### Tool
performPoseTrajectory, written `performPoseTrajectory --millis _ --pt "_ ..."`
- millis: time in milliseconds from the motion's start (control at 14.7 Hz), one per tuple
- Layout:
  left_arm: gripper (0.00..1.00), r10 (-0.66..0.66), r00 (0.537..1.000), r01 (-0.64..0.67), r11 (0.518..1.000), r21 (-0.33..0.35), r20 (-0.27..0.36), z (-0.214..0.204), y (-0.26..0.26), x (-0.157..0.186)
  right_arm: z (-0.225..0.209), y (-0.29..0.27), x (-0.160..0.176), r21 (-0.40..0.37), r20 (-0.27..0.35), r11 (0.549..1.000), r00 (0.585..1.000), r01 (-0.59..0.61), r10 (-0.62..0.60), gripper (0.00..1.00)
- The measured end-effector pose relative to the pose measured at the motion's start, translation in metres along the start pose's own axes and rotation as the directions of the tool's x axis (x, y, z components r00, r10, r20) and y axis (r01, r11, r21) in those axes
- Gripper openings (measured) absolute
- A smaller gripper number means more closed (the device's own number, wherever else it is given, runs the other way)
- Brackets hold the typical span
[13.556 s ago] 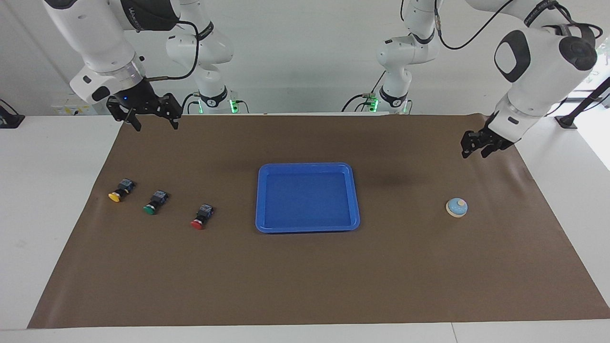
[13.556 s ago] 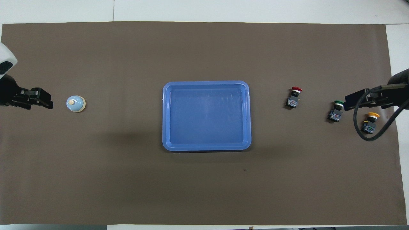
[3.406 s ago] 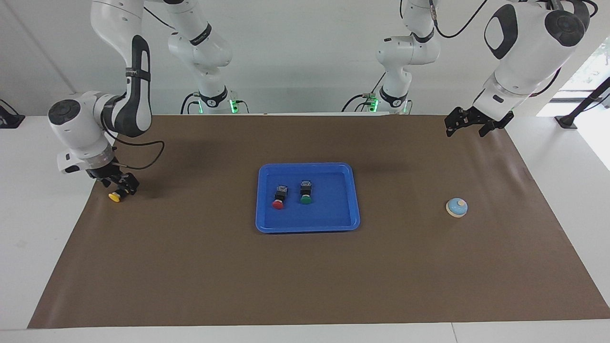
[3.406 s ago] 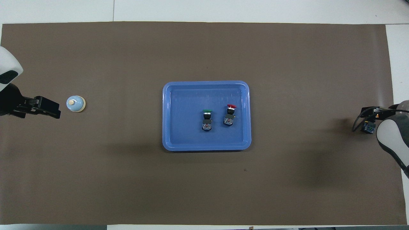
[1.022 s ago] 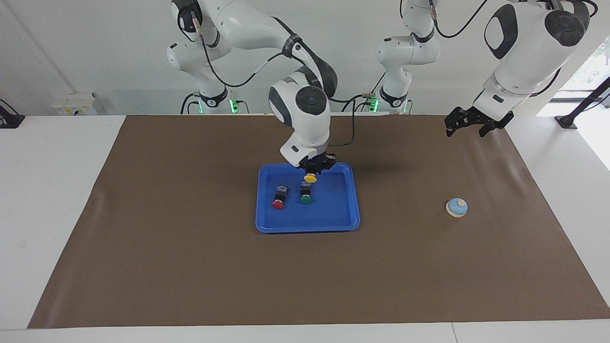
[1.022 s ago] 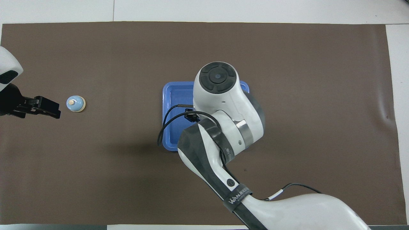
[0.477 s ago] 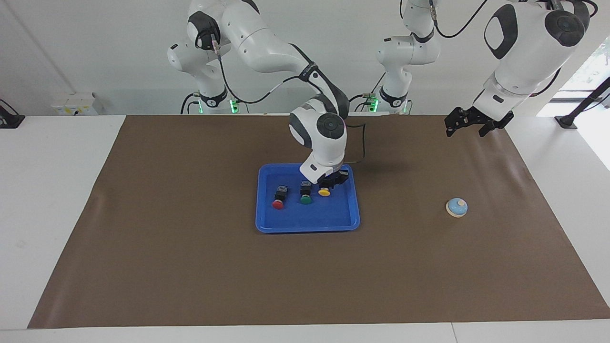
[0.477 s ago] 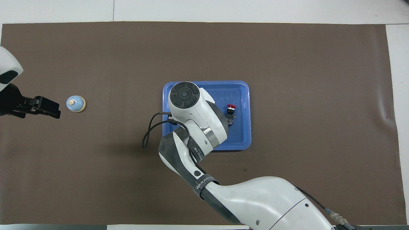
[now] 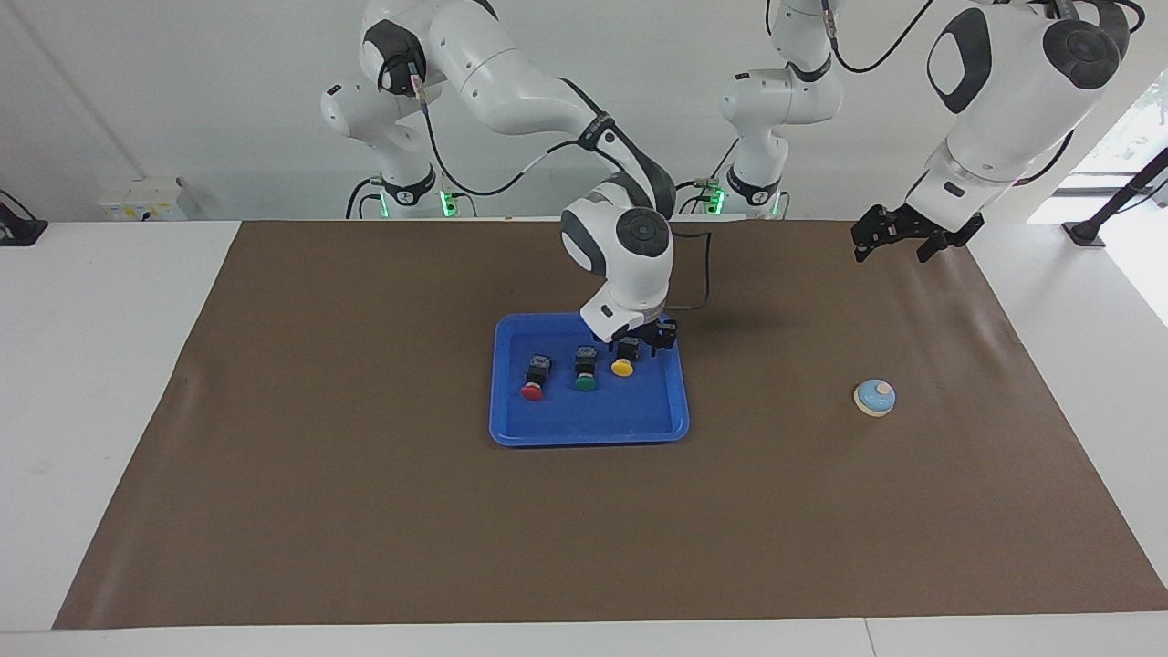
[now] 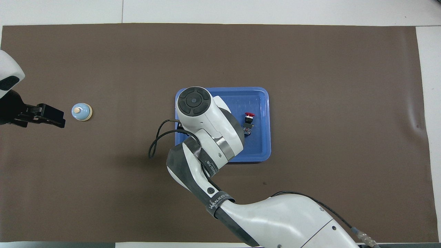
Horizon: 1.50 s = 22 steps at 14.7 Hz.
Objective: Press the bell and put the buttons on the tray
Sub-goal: 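Carry the yellow-capped button into the blue tray and release it, then withdraw the right gripper while the left gripper reaches the bell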
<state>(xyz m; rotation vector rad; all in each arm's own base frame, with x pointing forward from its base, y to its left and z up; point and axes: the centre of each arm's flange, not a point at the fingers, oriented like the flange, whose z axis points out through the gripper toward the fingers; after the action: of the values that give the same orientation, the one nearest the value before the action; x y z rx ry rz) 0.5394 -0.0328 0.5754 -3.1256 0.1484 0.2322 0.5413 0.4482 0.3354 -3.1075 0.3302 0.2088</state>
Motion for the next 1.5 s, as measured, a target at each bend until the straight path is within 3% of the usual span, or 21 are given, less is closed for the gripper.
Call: performPoseTrajectory --millis 272,545,749,1158,1499 --pt "1.00 0.000 1.000 0.000 1.000 0.000 0.000 0.000 0.000 0.000 -0.075 0.056 0.033 -0.009 -0.026 0.996 0.996 -0.087 0.087 1.00" --pt "1.00 -0.007 1.000 0.007 1.000 0.000 -0.020 -0.004 -0.003 0.000 -0.163 0.169 0.079 0.021 -0.022 0.996 0.996 -0.091 0.092 1.00" --pt "0.68 -0.028 0.997 0.028 1.000 -0.001 -0.072 -0.008 -0.014 0.005 -0.202 0.258 0.106 0.031 -0.020 0.999 1.000 -0.013 0.013 1.00" --pt "0.01 -0.030 0.995 0.030 1.000 -0.001 -0.091 0.001 -0.016 0.010 -0.237 0.382 0.127 0.015 -0.017 0.984 0.984 0.176 -0.176 1.00" --pt "0.01 -0.039 0.995 0.039 0.999 -0.003 -0.090 0.062 -0.028 0.039 -0.268 0.434 0.107 0.001 0.008 0.977 0.977 0.214 -0.214 1.00"
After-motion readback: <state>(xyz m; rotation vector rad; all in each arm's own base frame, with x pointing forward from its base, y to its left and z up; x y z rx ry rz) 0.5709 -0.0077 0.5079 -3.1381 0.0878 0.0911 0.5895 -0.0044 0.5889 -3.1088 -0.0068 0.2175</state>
